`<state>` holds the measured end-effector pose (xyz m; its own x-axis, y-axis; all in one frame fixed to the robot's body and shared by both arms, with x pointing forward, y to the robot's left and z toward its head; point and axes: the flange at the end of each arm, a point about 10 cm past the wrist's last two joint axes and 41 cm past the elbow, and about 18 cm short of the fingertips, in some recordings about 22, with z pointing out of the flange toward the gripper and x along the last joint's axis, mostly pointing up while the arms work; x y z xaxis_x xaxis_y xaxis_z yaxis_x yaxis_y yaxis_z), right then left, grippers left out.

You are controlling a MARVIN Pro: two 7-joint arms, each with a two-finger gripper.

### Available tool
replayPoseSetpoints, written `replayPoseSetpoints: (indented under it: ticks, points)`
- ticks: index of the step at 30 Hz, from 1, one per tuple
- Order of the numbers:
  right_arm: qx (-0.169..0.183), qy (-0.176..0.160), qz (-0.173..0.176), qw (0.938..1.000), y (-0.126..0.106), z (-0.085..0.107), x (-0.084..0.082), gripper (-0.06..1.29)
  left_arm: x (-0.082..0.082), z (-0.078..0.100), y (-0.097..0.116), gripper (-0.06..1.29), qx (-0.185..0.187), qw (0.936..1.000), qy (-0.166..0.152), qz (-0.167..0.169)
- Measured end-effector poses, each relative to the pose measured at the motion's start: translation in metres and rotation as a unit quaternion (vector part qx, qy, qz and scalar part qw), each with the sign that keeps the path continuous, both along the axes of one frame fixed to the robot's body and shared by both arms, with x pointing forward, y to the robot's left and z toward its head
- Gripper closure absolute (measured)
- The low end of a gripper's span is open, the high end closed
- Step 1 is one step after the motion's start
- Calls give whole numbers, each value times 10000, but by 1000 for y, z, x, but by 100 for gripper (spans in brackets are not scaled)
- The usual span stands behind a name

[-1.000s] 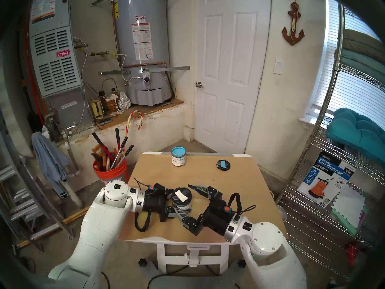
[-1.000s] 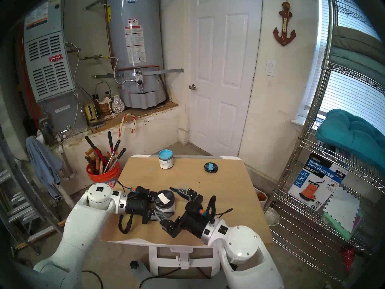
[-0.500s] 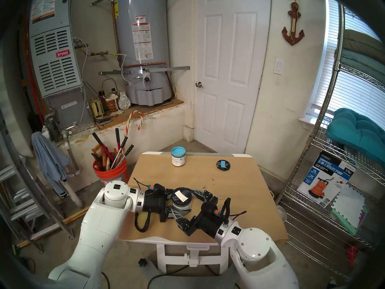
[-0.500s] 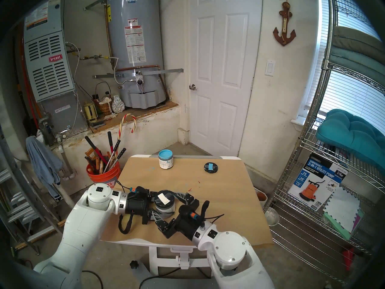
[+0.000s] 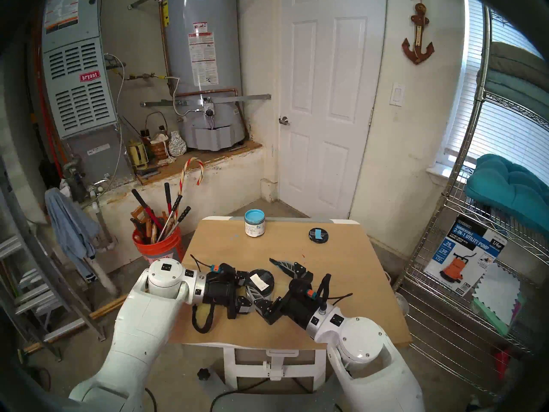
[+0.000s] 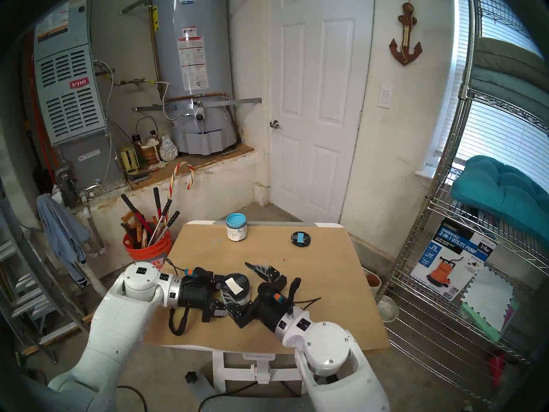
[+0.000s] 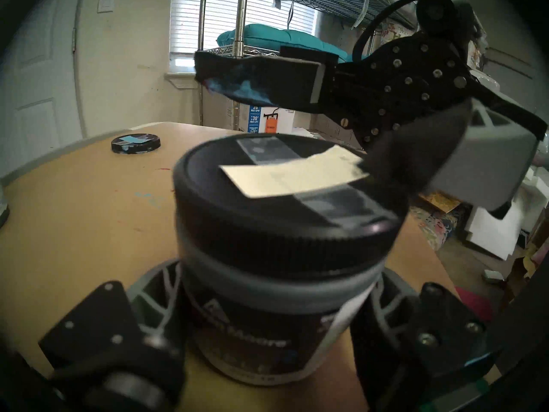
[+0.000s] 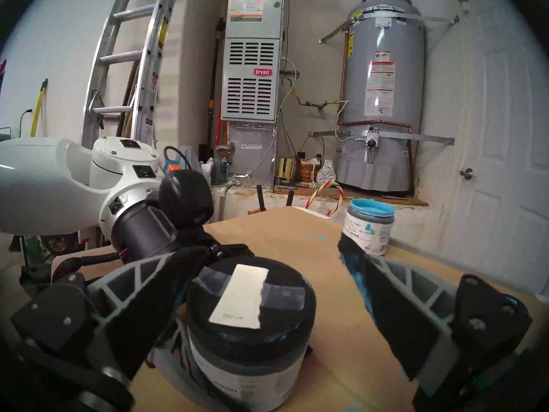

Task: Open paint jar

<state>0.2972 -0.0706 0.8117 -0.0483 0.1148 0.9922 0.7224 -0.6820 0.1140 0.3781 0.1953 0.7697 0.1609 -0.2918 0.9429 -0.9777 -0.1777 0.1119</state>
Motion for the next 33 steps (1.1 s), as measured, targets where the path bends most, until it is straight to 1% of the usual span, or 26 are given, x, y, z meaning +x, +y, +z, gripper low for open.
replayPoseSetpoints:
  ticks: [20,33]
  points:
    - [56,-27,-67,10000,-2,2,7,-4,5,6,1,45,-40,9999,-146,5]
    - [77,-38,-68,9999,-1,3,9,-4,5,5,0,45,-61,9998,-169,11]
